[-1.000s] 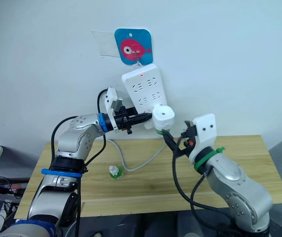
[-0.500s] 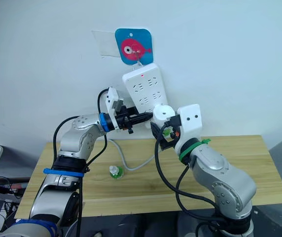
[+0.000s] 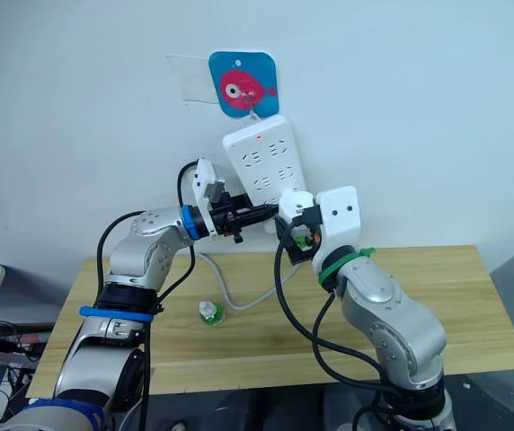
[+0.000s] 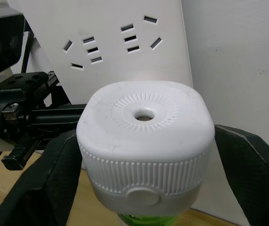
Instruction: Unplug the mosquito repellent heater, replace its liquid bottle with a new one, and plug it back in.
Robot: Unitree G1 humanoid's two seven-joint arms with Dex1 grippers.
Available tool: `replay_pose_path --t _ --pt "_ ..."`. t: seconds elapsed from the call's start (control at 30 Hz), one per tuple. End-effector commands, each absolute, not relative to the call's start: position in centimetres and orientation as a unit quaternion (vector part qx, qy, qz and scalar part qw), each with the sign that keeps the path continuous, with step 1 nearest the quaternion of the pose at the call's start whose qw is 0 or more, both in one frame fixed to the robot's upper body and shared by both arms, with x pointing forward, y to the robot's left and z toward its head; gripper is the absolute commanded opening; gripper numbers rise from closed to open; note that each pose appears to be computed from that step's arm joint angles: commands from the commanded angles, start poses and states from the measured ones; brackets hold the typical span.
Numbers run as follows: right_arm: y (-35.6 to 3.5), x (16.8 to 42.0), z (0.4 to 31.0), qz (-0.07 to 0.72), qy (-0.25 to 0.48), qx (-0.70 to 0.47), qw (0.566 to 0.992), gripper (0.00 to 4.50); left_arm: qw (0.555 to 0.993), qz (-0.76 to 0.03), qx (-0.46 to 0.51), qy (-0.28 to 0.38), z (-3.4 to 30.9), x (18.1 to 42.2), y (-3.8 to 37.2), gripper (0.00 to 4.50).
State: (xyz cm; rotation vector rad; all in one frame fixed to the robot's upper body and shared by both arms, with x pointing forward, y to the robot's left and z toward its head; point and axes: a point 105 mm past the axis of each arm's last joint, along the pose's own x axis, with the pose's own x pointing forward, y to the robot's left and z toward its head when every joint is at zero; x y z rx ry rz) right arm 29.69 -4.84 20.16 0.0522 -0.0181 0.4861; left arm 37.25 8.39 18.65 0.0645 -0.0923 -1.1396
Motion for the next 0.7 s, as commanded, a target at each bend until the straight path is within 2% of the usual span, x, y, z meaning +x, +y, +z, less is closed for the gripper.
replay_pose_path --t 0.03,0.07,0.2,0.4,0.7 --pt "-4.3 29.2 21.5 0.261 -0.042 0.039 0.964 3.18 0.835 -0.546 0.043 -0.048 19.0 37.0 7.7 1.32" --pt "-4.2 29.2 21.5 0.263 -0.042 0.040 0.963 2.91 0.833 -0.548 0.050 -0.050 19.0 36.9 7.7 1.32" --pt "-4.2 29.1 21.5 0.268 -0.044 0.038 0.962 2.92 0.833 -0.548 0.053 -0.049 18.9 37.0 7.7 1.32" --pt "-4.7 28.6 21.7 0.270 -0.052 0.016 0.961 2.92 0.857 -0.512 0.036 -0.033 18.7 38.3 8.3 1.32" --pt "-6.5 27.5 21.7 0.253 -0.042 0.017 0.966 2.92 0.869 -0.492 0.045 -0.028 18.5 39.7 9.0 1.32"
